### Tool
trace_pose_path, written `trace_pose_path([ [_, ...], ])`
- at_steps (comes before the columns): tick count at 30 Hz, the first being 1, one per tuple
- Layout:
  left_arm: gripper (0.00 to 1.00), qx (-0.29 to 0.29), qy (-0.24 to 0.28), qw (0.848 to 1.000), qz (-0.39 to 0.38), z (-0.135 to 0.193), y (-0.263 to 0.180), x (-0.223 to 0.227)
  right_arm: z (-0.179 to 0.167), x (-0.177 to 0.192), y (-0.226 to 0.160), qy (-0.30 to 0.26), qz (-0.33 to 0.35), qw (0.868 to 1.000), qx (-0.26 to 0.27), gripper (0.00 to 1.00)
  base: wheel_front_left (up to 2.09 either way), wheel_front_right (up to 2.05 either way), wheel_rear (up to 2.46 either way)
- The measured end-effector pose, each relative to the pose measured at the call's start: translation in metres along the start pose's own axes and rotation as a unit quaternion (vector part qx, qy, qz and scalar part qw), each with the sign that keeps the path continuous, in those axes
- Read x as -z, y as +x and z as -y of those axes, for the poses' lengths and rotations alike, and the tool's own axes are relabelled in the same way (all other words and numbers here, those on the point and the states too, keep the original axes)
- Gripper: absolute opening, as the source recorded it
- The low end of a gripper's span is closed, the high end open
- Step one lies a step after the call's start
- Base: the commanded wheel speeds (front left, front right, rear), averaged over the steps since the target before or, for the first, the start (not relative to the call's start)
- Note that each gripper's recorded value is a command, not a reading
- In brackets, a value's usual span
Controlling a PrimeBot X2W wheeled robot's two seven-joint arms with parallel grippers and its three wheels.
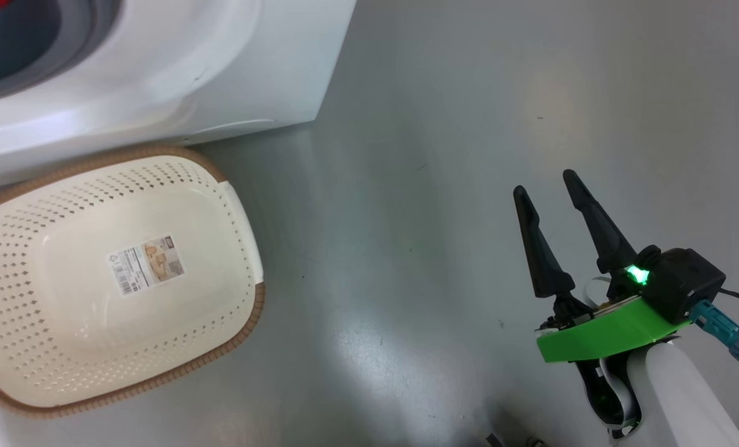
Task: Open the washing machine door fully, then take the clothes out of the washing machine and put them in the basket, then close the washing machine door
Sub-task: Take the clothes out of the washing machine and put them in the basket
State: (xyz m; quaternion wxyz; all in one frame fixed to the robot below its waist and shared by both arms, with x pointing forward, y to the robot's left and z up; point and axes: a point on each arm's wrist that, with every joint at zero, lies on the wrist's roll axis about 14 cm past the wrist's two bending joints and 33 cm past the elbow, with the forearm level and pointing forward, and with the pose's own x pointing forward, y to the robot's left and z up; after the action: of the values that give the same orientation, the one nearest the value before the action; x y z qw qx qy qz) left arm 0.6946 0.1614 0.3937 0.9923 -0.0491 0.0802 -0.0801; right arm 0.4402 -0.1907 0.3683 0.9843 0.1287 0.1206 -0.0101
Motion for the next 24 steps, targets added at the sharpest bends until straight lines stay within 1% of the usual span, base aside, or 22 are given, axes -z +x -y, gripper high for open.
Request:
trace_pose_path([
  [5, 1.00, 0.003, 0.010, 1.000, -0.010, 0.000, 0.002, 0.006, 0.001, 0.000, 0.000, -0.001, 0.000, 1.000, 0.000, 1.00, 0.00, 0.00, 0.00],
  [6, 0.96, 0.004, 0.010, 1.000, -0.015, 0.001, 0.002, 0.009, 0.000, -0.001, 0.001, 0.000, 0.001, 1.000, 0.000, 1.00, 0.00, 0.00, 0.00],
  [7, 0.69, 0.004, 0.011, 1.000, -0.020, 0.002, 0.001, 0.012, -0.001, -0.001, 0.001, 0.002, 0.002, 1.000, -0.001, 1.00, 0.00, 0.00, 0.00],
  [8, 0.52, 0.006, 0.014, 1.000, -0.024, 0.002, 0.000, 0.014, -0.002, -0.001, 0.001, 0.003, 0.001, 1.000, -0.003, 1.00, 0.00, 0.00, 0.00],
  [9, 0.44, 0.008, 0.017, 0.999, -0.027, 0.003, 0.000, 0.016, -0.004, -0.001, 0.001, 0.004, 0.001, 1.000, -0.006, 1.00, 0.00, 0.00, 0.00],
  [10, 0.27, 0.010, 0.018, 0.999, -0.028, 0.004, 0.000, 0.017, -0.006, -0.001, 0.001, 0.004, 0.001, 1.000, -0.009, 1.00, 0.00, 0.00, 0.00],
  [11, 0.07, 0.010, 0.018, 0.999, -0.029, 0.005, 0.000, 0.017, -0.007, -0.001, 0.001, 0.005, 0.001, 1.000, -0.011, 1.00, 0.00, 0.00, 0.00],
  [12, 0.07, 0.011, 0.019, 0.999, -0.031, 0.006, 0.000, 0.018, -0.008, -0.002, 0.001, 0.004, 0.002, 1.000, -0.011, 1.00, 0.00, 0.00, 0.00],
  [13, 0.00, 0.012, 0.019, 0.999, -0.031, 0.006, 0.000, 0.018, -0.008, -0.002, 0.001, 0.004, 0.003, 1.000, -0.011, 1.00, 0.00, 0.00, 0.00],
  [19, 0.00, 0.014, 0.017, 0.999, -0.029, 0.007, -0.001, 0.015, -0.010, -0.004, 0.001, 0.005, 0.006, 1.000, -0.014, 1.00, 0.00, 0.00, 0.00],
  [24, 0.00, 0.009, 0.004, 1.000, 0.001, 0.004, -0.003, -0.006, -0.012, -0.006, 0.002, 0.006, 0.009, 1.000, -0.017, 1.00, 0.00, 0.00, 0.00],
])
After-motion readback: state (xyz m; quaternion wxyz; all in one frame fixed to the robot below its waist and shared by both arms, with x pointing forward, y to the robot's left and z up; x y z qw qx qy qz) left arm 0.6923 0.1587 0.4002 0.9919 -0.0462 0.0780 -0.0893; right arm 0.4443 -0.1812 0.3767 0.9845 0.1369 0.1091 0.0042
